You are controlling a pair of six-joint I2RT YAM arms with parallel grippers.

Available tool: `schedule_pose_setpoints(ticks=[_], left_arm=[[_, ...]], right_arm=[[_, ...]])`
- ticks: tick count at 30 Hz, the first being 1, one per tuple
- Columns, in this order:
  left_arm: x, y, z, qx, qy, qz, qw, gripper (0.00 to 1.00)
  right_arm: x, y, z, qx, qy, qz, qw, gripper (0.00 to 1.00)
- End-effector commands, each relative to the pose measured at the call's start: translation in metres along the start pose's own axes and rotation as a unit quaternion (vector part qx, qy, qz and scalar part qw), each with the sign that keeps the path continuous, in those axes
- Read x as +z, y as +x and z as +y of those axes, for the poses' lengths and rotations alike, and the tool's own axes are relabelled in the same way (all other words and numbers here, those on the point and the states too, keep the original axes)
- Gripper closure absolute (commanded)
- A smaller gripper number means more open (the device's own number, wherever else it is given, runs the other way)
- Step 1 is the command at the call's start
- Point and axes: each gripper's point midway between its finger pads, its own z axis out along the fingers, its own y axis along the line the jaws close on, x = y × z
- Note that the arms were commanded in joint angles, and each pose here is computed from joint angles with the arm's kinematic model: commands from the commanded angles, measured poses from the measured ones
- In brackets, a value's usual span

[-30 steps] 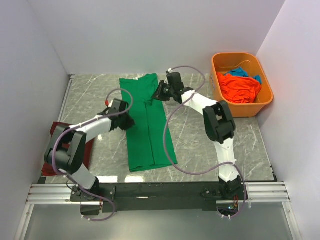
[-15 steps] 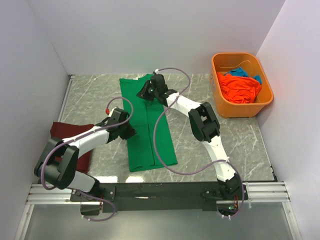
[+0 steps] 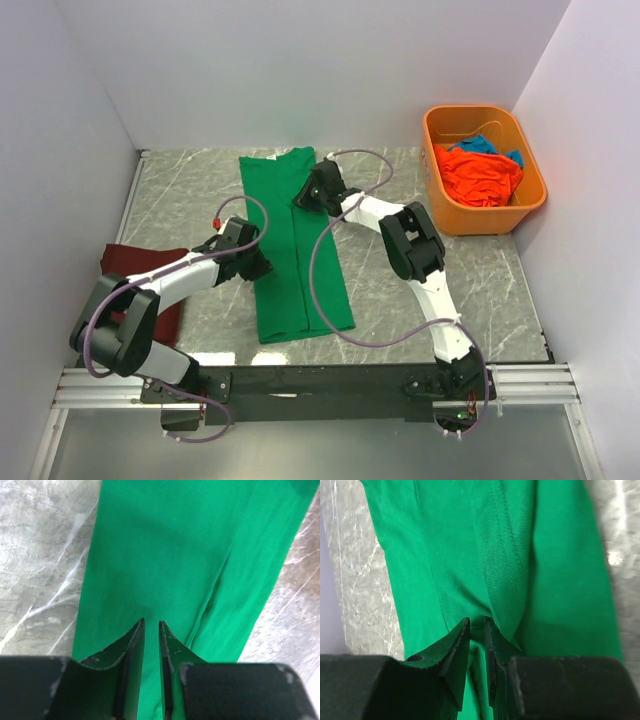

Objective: Fold and stack the t-shirts
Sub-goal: Fold the tshirt

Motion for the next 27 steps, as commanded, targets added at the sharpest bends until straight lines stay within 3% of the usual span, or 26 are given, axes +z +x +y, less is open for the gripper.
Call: schedule_pose_setpoints(ticks=[1, 21, 27], left_arm=[[0.001, -0.001, -0.007, 0.014, 0.01, 0.001, 1.0, 0.77], [0.009, 0.005, 0.002, 0.022, -0.007, 0.015, 1.0, 0.77], [-0.009, 0.002, -0.01, 0.036, 0.03, 0.009, 0.999, 0.67]], right_arm=[[-0.028, -0.037, 0.015, 0.006, -0.011, -0.052, 0.999, 0.74], [-0.052, -0.055, -0.022, 0.055, -0.019, -0.054, 0.997, 0.75], [-0.094, -0.064, -0.015, 0.037, -0.03, -0.062, 0.997, 0.73]])
